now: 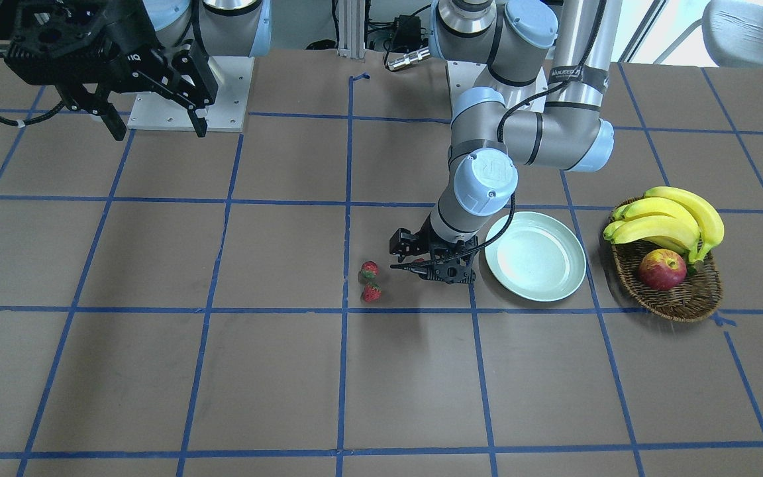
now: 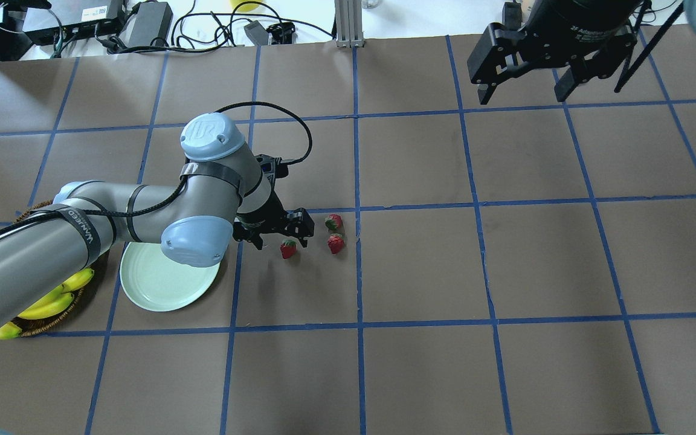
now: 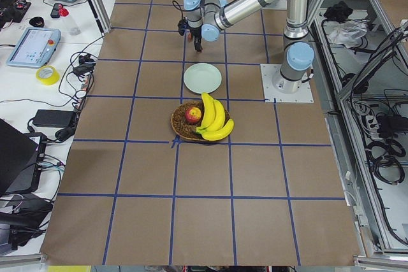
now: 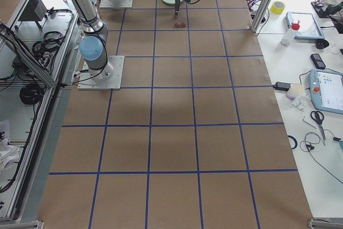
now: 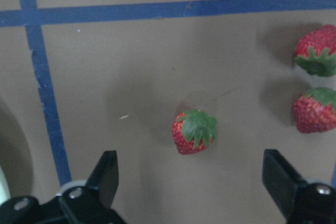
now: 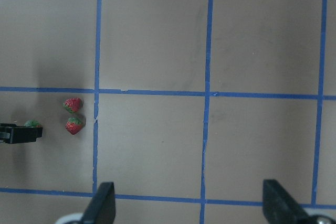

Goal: Collect all strawberries into plate
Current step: 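Reach the left gripper to the strawberry nearest the plate and grasp it, then lift the strawberry over the plate and open the left gripper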

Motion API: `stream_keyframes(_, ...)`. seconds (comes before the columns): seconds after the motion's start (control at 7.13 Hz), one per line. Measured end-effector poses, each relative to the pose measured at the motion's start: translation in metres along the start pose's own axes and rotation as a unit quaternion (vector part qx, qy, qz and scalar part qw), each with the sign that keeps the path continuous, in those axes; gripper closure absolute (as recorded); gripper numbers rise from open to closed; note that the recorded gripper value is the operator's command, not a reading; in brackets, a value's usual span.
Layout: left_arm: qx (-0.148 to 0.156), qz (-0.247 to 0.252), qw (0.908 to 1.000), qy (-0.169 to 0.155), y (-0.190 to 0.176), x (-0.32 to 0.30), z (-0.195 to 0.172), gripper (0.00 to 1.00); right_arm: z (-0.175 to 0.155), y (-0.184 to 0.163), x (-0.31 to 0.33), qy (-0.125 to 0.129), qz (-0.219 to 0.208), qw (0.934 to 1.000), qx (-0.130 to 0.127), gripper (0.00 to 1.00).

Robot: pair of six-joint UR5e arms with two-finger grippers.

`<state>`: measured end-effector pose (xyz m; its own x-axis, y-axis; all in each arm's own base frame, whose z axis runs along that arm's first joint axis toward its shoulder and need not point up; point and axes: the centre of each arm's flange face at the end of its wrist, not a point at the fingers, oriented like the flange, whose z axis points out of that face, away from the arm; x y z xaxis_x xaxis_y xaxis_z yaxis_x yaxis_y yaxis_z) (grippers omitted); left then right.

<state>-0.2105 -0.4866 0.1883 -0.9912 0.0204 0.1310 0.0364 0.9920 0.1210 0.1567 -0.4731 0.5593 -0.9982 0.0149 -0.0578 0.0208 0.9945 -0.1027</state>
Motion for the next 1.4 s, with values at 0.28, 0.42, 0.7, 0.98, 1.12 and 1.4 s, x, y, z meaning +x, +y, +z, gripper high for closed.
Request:
stream_keyframes(0.28, -0.008, -0.001, 1.0000, -0.001, -0.002, -0.001, 0.009, 0.91, 0.003, 0.004, 0.006, 0.028, 0.025, 0.9993, -0.007, 0.00)
stream_keyframes(0.42, -0.009, -0.001, 1.0000, -0.002, -0.002, -0.001, 0.010, 1.00, 0.009, 0.004, 0.008, 0.035, 0.027, 0.9989, -0.015, 0.00)
stream_keyframes(0.7, -0.010, -0.002, 0.9999, -0.003, -0.001, -0.001, 0.010, 1.00, 0.015, 0.004, 0.008, 0.035, 0.013, 0.9991, -0.021, 0.00)
stream_keyframes(0.98, -0.004, 0.000, 0.9999, -0.015, -0.001, -0.004, -0.001, 1.00, 0.016, 0.003, 0.009, 0.038, -0.028, 0.9987, -0.022, 0.00)
stream_keyframes(1.12, -0.005, 0.000, 0.9992, -0.040, -0.002, -0.009, -0.014, 1.00, 0.016, 0.003, 0.009, 0.038, -0.032, 0.9986, -0.020, 0.00)
stream_keyframes(1.4, -0.028, -0.007, 0.9964, -0.080, -0.010, -0.021, -0.060, 1.00, 0.016, -0.001, 0.009, 0.037, -0.033, 0.9987, -0.010, 0.00)
